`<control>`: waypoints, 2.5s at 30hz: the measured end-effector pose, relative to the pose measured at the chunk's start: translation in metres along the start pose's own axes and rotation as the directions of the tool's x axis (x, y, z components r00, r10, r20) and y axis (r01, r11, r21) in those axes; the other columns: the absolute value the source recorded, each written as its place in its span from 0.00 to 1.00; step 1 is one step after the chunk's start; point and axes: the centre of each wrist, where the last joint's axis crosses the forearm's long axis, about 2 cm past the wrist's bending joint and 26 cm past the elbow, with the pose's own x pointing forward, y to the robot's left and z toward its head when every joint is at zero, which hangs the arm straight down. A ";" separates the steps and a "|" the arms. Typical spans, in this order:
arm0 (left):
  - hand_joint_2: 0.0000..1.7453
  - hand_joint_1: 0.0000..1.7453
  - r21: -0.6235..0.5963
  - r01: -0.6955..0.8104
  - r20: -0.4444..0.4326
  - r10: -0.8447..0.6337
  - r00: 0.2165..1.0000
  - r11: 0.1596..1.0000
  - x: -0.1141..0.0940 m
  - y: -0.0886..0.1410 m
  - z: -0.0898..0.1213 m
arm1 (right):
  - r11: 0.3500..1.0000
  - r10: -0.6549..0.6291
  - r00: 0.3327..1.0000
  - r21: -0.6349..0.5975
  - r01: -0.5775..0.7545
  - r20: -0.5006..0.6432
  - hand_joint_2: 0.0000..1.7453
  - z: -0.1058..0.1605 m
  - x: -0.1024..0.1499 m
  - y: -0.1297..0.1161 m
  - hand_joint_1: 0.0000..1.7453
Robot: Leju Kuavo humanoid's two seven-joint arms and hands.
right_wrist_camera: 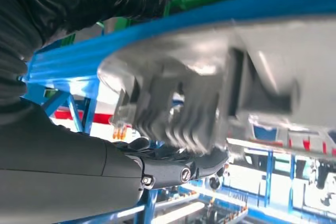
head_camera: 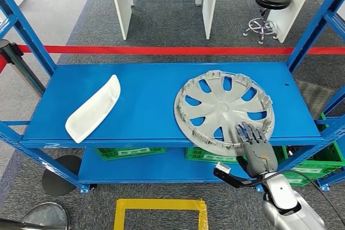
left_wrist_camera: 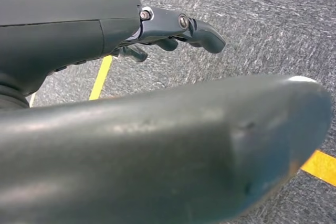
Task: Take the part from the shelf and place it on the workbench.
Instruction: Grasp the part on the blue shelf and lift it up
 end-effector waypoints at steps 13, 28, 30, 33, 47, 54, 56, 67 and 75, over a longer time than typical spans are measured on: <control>0.00 0.00 -0.001 0.007 0.006 -0.007 1.000 1.000 0.001 0.001 0.000 | 0.998 -0.036 0.999 0.055 0.038 -0.036 1.00 -0.007 -0.003 0.004 1.00; 0.00 0.00 0.011 0.000 0.019 0.000 1.000 1.000 0.004 0.003 -0.001 | 0.990 -0.076 0.994 0.109 0.085 -0.081 1.00 -0.032 -0.014 0.002 1.00; 0.00 0.00 0.015 0.000 0.023 0.000 1.000 1.000 0.004 0.004 -0.001 | 0.990 -0.077 0.993 0.113 0.087 -0.088 1.00 -0.032 -0.016 0.003 1.00; 0.00 0.00 0.017 0.000 0.026 0.000 1.000 1.000 0.004 0.004 -0.001 | 0.989 -0.079 0.992 0.116 0.089 -0.094 1.00 -0.033 -0.017 0.003 1.00; 0.00 0.00 0.002 -0.015 0.073 0.015 0.997 1.000 0.001 0.004 -0.001 | 0.922 -0.281 0.956 -0.256 0.292 0.081 1.00 0.001 0.007 -0.008 1.00; 0.00 0.00 -0.009 -0.029 0.095 0.030 0.995 1.000 -0.001 0.003 -0.001 | 0.853 -0.364 0.915 -0.333 0.403 0.175 1.00 0.020 0.026 -0.029 1.00; 0.00 0.00 -0.016 -0.034 0.101 0.035 0.994 0.999 -0.001 0.002 0.000 | 0.822 -0.410 0.886 -0.333 0.463 0.219 1.00 0.023 0.029 -0.033 1.00; 0.00 0.00 -0.072 -0.122 0.283 0.137 0.949 0.990 -0.003 0.002 0.000 | 0.527 -0.580 0.682 -0.433 0.732 0.446 1.00 0.050 0.048 -0.065 1.00; 0.00 0.00 -0.148 -0.205 0.358 0.246 0.901 0.968 -0.003 0.000 0.000 | 0.340 -0.540 0.655 -0.575 0.744 0.529 1.00 0.057 0.058 -0.088 1.00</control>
